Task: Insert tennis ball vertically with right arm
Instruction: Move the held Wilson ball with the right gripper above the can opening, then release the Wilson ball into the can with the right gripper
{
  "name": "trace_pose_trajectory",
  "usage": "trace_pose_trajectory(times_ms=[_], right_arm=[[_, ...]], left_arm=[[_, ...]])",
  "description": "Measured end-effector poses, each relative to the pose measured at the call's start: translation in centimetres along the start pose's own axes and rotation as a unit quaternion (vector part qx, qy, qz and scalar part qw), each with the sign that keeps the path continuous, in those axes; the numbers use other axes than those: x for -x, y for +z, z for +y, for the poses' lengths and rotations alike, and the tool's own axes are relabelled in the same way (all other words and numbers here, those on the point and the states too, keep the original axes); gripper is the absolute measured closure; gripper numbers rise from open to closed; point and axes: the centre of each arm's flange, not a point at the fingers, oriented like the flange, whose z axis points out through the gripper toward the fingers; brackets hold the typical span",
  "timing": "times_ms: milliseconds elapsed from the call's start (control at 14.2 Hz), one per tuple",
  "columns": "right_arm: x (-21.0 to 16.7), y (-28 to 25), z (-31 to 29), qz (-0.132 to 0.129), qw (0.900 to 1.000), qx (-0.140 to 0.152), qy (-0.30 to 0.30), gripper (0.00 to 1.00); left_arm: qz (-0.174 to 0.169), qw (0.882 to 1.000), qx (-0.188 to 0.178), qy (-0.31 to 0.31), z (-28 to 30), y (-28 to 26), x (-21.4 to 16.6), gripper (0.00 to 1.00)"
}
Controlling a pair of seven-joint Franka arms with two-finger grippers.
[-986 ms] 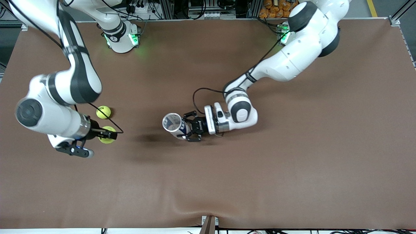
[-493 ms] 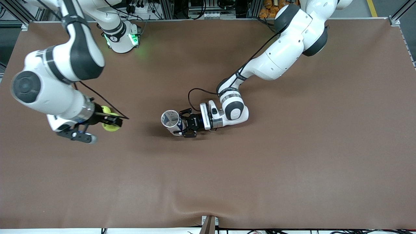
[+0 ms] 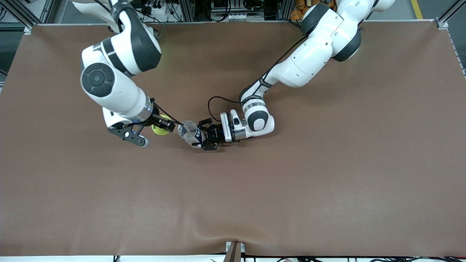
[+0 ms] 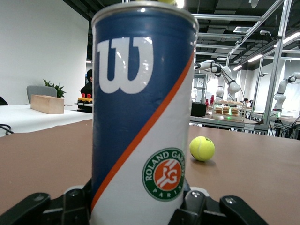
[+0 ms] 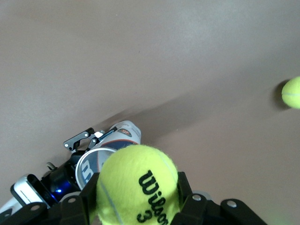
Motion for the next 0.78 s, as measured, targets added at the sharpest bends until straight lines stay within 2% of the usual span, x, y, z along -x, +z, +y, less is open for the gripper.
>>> trace_pose_trajectory(times_ms=[352,775], right_arm=[[0.4,1.2,-1.1,0.002,0.999,-0.004,0.041,0.32],[3.8,4.9,-4.9,0.0,0.997,0.003,0.08,0.32]], left_arm=[[0.001,1.0,0.001,0.001,-0.1,0.0,0.0,0.39],[0.002,1.0,0.001,0.001,-0.1,0.0,0.0,0.39]])
